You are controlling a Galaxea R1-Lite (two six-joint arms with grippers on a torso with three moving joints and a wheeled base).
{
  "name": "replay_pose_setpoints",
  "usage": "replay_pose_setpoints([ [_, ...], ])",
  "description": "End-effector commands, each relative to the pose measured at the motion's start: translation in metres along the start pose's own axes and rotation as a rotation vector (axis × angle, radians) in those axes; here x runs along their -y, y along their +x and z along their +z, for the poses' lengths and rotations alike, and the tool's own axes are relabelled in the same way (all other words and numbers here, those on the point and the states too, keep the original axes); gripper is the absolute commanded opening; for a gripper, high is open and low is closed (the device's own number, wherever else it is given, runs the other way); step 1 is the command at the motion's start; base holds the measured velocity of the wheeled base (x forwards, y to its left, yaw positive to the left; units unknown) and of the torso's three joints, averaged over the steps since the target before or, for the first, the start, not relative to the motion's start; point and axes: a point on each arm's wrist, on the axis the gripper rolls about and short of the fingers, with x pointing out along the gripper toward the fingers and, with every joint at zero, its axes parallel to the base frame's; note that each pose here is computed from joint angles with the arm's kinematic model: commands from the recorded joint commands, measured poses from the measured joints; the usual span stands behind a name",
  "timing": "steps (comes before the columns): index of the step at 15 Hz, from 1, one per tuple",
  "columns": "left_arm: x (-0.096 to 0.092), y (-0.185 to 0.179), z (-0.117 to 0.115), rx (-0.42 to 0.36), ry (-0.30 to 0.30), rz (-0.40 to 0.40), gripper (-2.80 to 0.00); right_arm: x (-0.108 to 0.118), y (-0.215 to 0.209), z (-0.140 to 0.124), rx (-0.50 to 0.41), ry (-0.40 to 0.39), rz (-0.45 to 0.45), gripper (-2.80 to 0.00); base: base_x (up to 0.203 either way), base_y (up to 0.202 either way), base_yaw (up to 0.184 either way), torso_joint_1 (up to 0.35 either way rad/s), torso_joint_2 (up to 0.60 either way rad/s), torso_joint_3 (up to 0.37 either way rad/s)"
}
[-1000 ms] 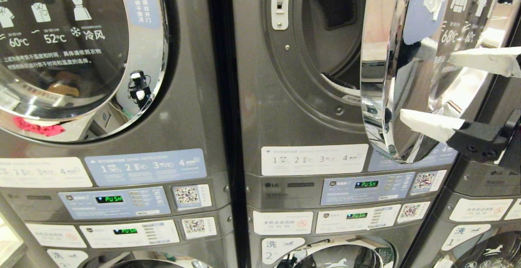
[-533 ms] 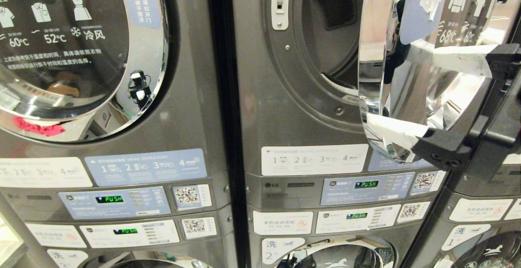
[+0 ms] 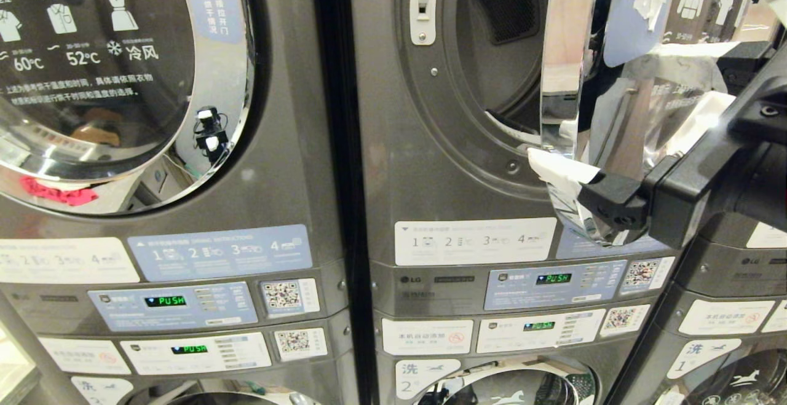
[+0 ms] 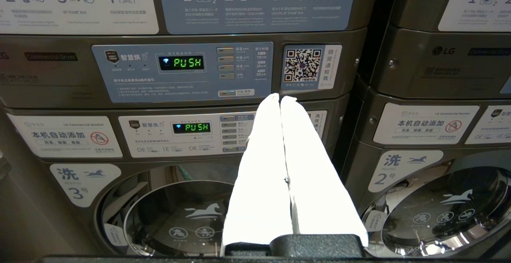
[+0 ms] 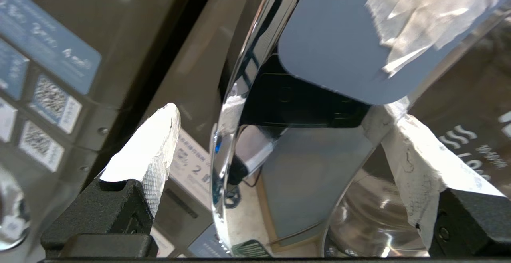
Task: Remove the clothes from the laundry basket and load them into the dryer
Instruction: Open the dryer
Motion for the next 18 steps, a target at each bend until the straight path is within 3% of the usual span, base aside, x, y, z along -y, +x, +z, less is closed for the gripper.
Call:
replay_pose_setpoints([
  [1,0.0,0.0001,-0.0004,-0.001,0.0,0.001,-2.8,-0.0009,0.0012,0.0003,-0.004,-0.009,-0.029,0.0,0.0,0.0,0.0,0.0,0.0,0.0],
  [8,0.0,0.0001,-0.0004,-0.001,-0.001,0.001,-2.8,-0.0033,0.0031,-0.0056,-0.005,-0.041,-0.173,0.0,0.0,0.0,0.0,0.0,0.01,0.001],
  [18,0.0,0.0001,-0.0004,-0.001,-0.001,0.001,-2.8,-0.0055,0.0035,0.0,-0.003,-0.038,-0.204,0.0,0.0,0.0,0.0,0.0,0.0,0.0],
])
